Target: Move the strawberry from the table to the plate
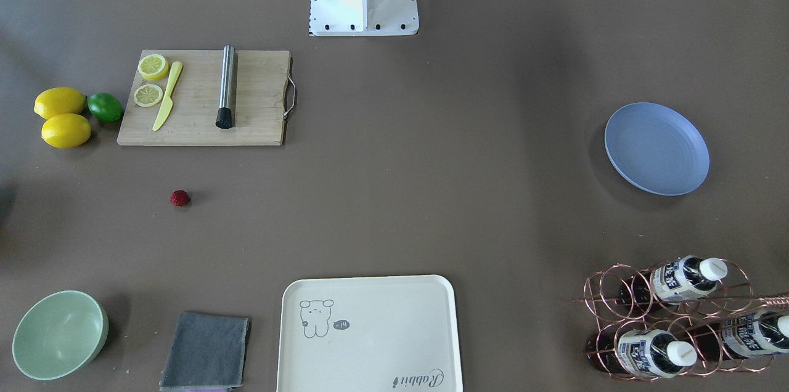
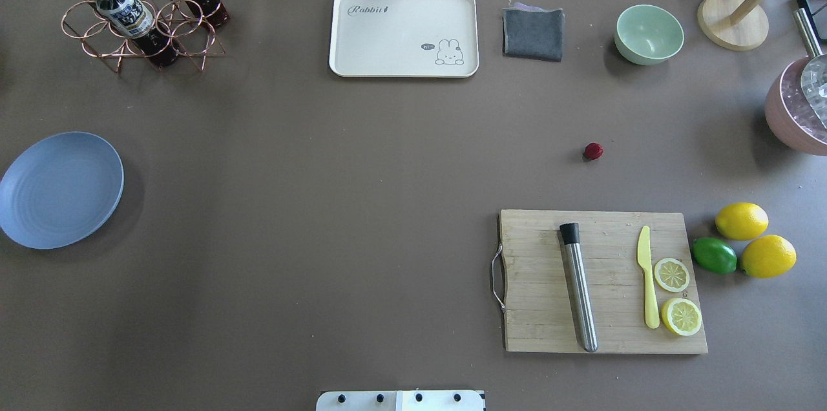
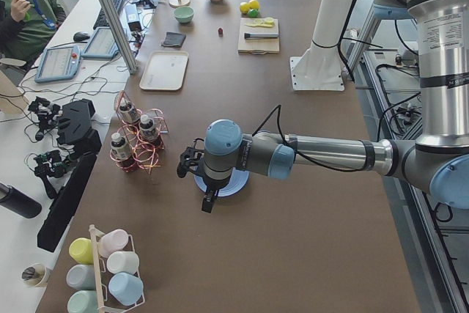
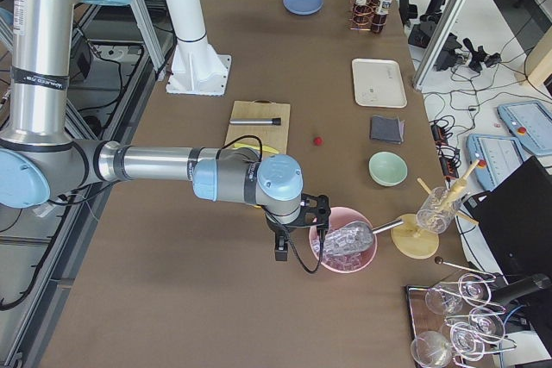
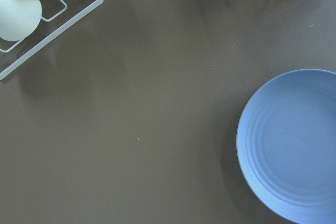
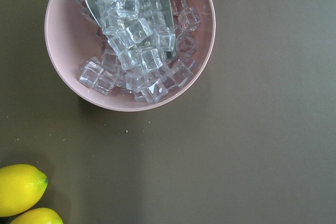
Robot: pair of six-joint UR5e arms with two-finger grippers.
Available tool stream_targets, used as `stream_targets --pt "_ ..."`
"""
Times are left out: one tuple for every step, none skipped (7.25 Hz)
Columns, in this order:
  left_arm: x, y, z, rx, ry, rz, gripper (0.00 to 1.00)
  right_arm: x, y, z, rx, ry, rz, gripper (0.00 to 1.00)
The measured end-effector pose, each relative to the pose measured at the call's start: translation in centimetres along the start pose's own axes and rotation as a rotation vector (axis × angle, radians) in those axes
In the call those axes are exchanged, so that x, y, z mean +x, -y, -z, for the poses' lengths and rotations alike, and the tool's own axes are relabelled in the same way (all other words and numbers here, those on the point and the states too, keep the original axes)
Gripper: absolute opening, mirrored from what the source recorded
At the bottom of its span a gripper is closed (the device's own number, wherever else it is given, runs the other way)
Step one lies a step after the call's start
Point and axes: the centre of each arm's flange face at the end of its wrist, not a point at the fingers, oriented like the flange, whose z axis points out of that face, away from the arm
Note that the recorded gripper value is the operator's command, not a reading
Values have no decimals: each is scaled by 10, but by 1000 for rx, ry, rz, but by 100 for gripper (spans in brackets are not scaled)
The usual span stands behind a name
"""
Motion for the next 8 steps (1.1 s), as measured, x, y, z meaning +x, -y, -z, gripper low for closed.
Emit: stream_targets --pt "-1 -1 1 1 1 3 98 -1 0 0 0 0 1 100" --pt "-2 -1 1 0 1 5 98 -1 1 0 0 0 2 100" --pt "-3 -2 0 -1 1 8 98 -1 1 0 -1 0 3 100" --pt "-4 -2 -1 -3 1 11 98 -1 1 0 -1 1 3 100" --pt "-4 -2 -1 -3 1 12 98 -1 1 0 -1 1 3 100" --pt "-5 -3 -2 -7 1 16 98 -1 1 0 -1 1 4 100" --pt "-6 -4 -2 -15 1 24 98 -2 1 0 0 1 5 100" --pt "-6 -5 -3 -23 0 33 98 -2 1 1 2 0 6 100"
